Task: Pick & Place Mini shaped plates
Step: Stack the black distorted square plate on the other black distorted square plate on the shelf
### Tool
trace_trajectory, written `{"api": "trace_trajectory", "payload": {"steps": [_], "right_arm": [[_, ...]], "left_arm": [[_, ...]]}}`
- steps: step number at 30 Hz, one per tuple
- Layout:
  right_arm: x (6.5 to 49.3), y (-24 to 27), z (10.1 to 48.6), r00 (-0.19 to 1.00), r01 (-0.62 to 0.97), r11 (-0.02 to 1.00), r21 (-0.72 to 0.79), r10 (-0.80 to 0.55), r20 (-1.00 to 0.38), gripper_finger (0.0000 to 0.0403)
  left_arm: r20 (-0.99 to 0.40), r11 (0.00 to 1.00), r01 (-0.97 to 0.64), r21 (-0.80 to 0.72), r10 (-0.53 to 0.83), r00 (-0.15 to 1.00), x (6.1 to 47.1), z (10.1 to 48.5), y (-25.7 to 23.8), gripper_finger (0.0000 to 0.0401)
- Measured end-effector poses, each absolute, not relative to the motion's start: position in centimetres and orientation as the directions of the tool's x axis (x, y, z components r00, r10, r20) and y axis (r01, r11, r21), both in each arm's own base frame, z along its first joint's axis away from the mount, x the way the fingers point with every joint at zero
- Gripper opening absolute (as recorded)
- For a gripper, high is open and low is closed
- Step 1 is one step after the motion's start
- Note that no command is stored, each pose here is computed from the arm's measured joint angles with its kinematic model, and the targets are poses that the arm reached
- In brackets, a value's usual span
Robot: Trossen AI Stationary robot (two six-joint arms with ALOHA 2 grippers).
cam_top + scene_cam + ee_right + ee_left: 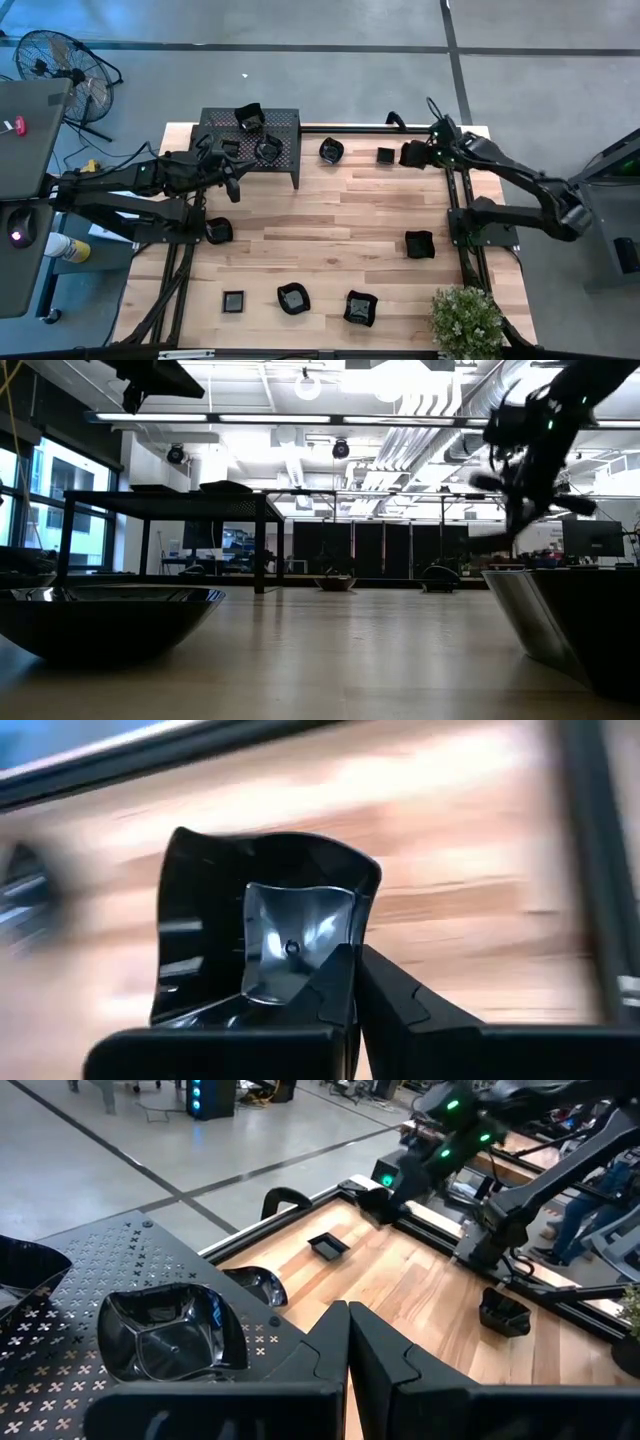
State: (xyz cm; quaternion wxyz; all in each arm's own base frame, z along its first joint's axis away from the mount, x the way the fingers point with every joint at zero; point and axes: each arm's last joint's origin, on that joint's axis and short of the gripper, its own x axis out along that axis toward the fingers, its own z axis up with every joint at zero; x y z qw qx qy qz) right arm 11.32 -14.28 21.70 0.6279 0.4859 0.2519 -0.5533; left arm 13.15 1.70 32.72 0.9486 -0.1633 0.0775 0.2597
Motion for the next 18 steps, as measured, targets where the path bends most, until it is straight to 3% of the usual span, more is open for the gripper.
{"api": "trace_trajectory", "payload": {"steps": [4,7,13,18], "right_arm": [[14.4,-11.2,24.5,0.444,0.894,0.149,0.423,-0.426,-0.788,0.0004],[17.5,-8.1,25.2,0.516,0.856,0.261,0.446,-0.391,-0.762,0.0003],[24.9,-1.9,23.0,0.634,0.766,0.392,0.509,-0.331,-0.699,0.0002],[31.5,1.4,19.9,0.629,0.749,0.464,0.473,-0.272,-0.728,0.0001]], "left_arm": [[-0.242,0.816,-0.520,-0.254,0.467,0.851,13.1,32.6,1.7,0.0000],[-0.254,0.828,-0.506,-0.242,0.449,0.857,13.1,32.5,1.6,0.0000],[-0.262,0.846,-0.480,-0.233,0.421,0.869,13.2,32.5,1.6,0.0000],[-0.270,0.875,-0.429,-0.226,0.367,0.890,13.2,32.4,1.4,0.0000]]}}
